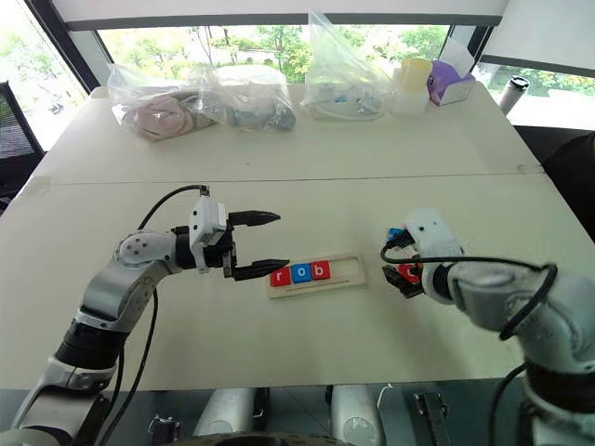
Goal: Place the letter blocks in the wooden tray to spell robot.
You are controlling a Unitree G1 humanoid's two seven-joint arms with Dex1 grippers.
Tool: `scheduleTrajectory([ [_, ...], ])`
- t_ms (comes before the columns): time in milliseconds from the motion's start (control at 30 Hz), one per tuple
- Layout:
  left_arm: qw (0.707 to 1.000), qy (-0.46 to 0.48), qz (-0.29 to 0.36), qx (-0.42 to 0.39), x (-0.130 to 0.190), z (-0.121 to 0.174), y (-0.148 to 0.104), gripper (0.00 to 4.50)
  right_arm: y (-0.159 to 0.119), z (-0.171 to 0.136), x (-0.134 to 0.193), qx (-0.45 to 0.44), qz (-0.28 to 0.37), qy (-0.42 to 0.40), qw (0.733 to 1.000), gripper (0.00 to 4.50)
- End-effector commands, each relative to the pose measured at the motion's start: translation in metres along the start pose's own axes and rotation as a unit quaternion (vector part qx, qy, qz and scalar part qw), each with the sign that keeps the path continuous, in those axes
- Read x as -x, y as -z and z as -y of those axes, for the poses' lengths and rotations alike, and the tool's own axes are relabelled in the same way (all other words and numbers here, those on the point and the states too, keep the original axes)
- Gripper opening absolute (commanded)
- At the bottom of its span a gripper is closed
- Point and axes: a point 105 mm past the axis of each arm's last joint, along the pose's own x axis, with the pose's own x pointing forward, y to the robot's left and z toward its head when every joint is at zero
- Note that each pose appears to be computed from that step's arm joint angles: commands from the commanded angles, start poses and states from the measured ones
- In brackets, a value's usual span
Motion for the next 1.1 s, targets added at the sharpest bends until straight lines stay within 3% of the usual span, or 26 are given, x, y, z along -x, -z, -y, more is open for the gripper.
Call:
scheduleTrajectory([
  [33,1.0,-0.003,0.016,-0.023,-0.001,-0.001,-0.011,4.5,-0.017,0.003,0.009,0.137,0.037,-0.067,0.988,4.46],
  [167,1.0,-0.008,0.019,-0.021,-0.001,-0.002,-0.011,4.5,-0.014,0.004,0.009,0.275,0.081,-0.185,0.94,4.46],
  [233,1.0,-0.01,0.02,-0.021,-0.001,-0.002,-0.011,4.5,-0.006,0.003,0.009,0.302,0.088,-0.226,0.922,4.46],
  [333,0.999,-0.016,0.022,-0.021,0.0,-0.002,-0.013,4.5,0.023,0.021,-0.005,0.338,0.022,-0.252,0.906,4.46],
  [567,0.999,-0.017,0.015,-0.023,0.005,0.003,-0.011,4.5,0.032,0.044,-0.019,0.309,0.004,-0.27,0.912,4.46],
  [1100,1.0,-0.003,-0.01,-0.019,0.015,0.01,-0.008,4.5,0.06,0.034,-0.039,0.278,-0.011,-0.284,0.917,4.46],
])
